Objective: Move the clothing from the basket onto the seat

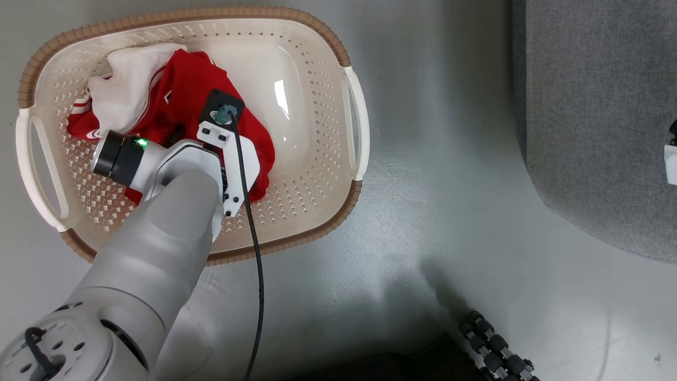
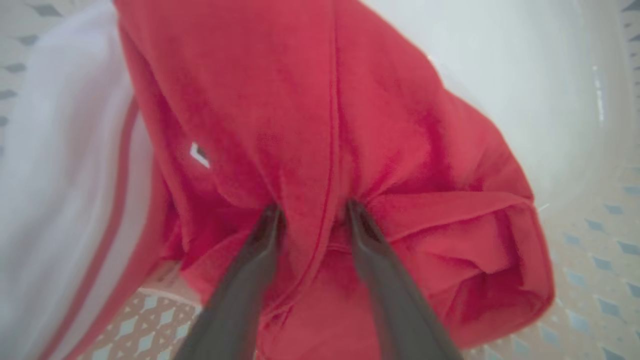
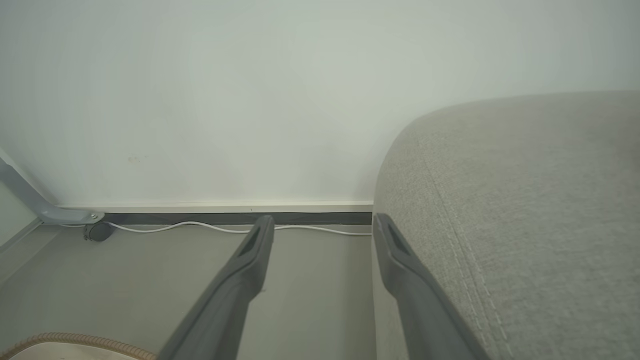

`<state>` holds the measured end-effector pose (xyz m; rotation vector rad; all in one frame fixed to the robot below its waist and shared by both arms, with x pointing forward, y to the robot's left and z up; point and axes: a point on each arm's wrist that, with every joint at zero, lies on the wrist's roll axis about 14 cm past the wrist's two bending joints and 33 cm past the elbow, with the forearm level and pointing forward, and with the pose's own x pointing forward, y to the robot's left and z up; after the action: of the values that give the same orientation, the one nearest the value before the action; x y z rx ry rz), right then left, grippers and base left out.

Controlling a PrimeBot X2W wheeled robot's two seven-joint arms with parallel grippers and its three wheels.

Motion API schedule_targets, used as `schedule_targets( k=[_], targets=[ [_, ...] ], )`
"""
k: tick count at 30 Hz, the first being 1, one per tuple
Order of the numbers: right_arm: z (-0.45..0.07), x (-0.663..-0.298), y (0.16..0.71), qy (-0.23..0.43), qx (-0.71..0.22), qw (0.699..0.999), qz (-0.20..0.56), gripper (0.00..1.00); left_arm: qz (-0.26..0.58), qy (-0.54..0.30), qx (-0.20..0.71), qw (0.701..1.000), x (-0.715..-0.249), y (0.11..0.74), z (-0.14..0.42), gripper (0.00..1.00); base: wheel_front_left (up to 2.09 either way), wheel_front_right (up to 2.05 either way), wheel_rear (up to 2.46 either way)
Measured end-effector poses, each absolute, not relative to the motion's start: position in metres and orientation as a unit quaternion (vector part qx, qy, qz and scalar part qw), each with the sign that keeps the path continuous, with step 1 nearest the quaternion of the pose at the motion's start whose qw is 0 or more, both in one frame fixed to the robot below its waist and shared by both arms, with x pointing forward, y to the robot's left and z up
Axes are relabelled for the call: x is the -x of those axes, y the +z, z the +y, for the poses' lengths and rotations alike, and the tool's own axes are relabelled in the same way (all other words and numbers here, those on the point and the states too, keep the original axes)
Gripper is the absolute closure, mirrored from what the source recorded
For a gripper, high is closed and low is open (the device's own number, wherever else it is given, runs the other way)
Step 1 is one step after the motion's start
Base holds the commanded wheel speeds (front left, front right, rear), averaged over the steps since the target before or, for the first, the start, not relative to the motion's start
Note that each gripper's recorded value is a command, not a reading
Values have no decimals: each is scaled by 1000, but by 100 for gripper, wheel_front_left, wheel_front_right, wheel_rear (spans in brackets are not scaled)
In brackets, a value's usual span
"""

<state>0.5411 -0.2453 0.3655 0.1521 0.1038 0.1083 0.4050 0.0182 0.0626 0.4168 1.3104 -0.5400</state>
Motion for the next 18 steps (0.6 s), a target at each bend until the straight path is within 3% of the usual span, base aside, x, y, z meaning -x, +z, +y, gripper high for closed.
schedule_targets(
  k=[7,18],
  targets=[
    [-245,-542,381,53,-78,995,37,0,580,-248,-191,752,-413,75,16,100,0,0,0],
    [-249,-537,429,50,-74,996,-4,0,529,-242,-135,802,-419,115,15,100,0,0,0]
  ],
)
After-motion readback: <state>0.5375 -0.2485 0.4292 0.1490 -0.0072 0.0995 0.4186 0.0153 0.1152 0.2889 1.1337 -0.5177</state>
